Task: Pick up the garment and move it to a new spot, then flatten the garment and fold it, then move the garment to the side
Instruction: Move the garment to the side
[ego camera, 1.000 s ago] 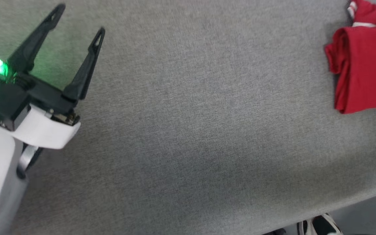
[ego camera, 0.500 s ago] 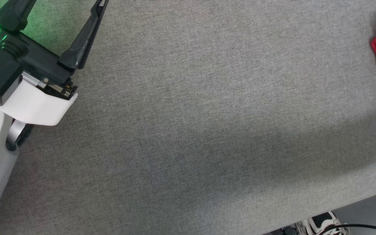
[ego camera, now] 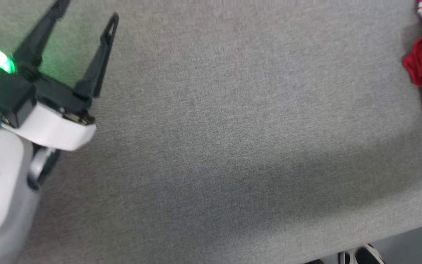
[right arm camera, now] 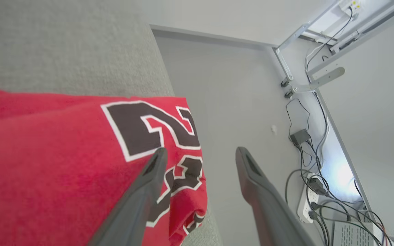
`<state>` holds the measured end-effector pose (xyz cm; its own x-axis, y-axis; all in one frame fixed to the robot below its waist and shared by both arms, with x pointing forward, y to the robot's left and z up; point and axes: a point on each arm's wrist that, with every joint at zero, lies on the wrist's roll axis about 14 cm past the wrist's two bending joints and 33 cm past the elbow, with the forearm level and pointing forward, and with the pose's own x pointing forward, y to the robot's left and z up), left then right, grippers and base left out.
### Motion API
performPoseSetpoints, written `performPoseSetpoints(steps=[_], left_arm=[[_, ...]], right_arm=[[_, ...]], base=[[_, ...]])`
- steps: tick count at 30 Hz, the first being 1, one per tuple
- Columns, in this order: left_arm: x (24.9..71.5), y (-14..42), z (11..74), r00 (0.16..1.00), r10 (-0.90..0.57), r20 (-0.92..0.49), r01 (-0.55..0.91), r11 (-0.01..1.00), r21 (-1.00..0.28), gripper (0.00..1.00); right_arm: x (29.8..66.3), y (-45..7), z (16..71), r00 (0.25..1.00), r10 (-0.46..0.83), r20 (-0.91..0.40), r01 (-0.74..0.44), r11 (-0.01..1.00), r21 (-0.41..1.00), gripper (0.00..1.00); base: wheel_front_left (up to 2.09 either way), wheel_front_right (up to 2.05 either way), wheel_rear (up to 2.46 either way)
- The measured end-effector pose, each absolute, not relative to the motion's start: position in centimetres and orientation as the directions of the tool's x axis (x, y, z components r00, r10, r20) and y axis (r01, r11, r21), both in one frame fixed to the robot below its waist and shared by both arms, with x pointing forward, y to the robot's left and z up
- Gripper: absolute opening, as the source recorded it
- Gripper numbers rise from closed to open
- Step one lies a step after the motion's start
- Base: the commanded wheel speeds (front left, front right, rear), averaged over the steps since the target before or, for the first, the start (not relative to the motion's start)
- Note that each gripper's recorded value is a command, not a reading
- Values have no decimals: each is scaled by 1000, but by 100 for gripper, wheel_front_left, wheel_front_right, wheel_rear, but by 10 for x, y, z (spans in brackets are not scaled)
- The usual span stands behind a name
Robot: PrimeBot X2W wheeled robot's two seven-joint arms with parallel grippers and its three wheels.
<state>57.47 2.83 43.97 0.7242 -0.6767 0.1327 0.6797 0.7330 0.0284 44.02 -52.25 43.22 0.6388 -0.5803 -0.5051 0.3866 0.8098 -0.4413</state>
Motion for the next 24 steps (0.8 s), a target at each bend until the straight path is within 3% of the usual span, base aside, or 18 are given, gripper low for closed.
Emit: performPoseSetpoints(steps=[10,17,24], left_arm=[[517,74,450,850,-525,46,527,848,-59,100],[469,110,459,913,-407,0,406,910,-86,100],[426,154,471,961,-276,-15,274,958,-84,100]], right_arm=[[454,-468,468,826,-416,-380,312,900,-306,100],[463,-383,463,929,-202,-311,144,969,-200,100],[465,-295,463,970,0,-245,-26,994,-103,100]], base=[[0,0,0],[0,0,0],[0,0,0]])
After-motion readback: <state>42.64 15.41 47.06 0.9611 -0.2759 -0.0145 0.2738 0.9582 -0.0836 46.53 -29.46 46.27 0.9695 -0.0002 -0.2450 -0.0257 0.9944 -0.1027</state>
